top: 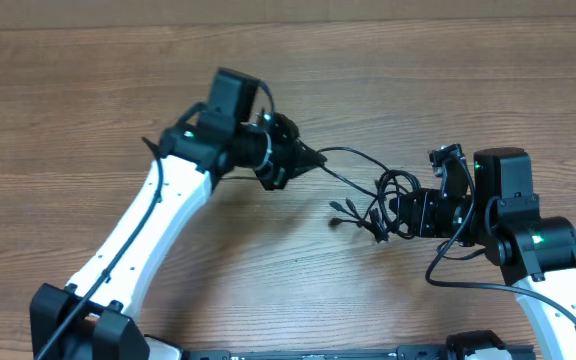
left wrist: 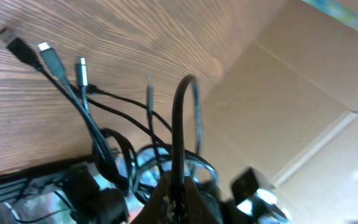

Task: Untangle cables

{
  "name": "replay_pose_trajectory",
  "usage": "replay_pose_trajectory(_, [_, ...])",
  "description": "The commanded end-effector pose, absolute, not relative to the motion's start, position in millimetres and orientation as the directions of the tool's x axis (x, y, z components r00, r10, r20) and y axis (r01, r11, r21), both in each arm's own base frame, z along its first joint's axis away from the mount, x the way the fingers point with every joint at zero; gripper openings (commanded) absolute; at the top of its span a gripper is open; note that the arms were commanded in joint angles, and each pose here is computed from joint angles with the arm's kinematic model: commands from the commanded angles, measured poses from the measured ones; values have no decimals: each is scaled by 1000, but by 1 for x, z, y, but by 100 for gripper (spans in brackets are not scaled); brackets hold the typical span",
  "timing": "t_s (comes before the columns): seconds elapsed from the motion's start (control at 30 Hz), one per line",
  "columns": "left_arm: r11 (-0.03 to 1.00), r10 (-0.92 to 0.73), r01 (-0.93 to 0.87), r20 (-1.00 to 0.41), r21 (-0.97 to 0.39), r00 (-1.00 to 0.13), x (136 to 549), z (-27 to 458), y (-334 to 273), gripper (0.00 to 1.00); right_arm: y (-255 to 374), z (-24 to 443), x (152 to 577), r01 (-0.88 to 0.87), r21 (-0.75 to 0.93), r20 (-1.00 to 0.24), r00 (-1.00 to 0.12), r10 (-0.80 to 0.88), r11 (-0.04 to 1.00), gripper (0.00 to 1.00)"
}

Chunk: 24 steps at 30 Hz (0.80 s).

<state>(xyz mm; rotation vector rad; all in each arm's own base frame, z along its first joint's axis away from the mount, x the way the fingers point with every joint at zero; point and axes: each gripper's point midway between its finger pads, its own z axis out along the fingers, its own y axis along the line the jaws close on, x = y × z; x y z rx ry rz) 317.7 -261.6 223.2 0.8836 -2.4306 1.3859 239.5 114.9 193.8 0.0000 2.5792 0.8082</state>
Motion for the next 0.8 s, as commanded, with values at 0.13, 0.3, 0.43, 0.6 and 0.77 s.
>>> replay_pose_trajectory(0.13, [303,-354,-516,408,-802,-842,337,250,-229,4,110,197,242,-132,518,-436,-891,128,845,4])
replay_pose_trajectory(0.3, [296,-428,-487,342,-822,-837,357,247,-197,4,110,197,242,-130,519,-432,-893,128,845,4])
replay_pose_trajectory(0.43, [329,-511,-485,279,-810,-813,370,236,-173,4,110,198,244,-136,518,-443,-887,129,844,4])
replay_pose_trajectory(0.6, [385,-625,-550,228,-741,-746,376,213,-147,4,110,198,244,-135,519,-440,-888,129,844,4])
replay_pose_trajectory(0.77, [450,-742,-631,128,-632,-658,378,187,-116,4,110,197,243,-132,519,-437,-890,129,845,4])
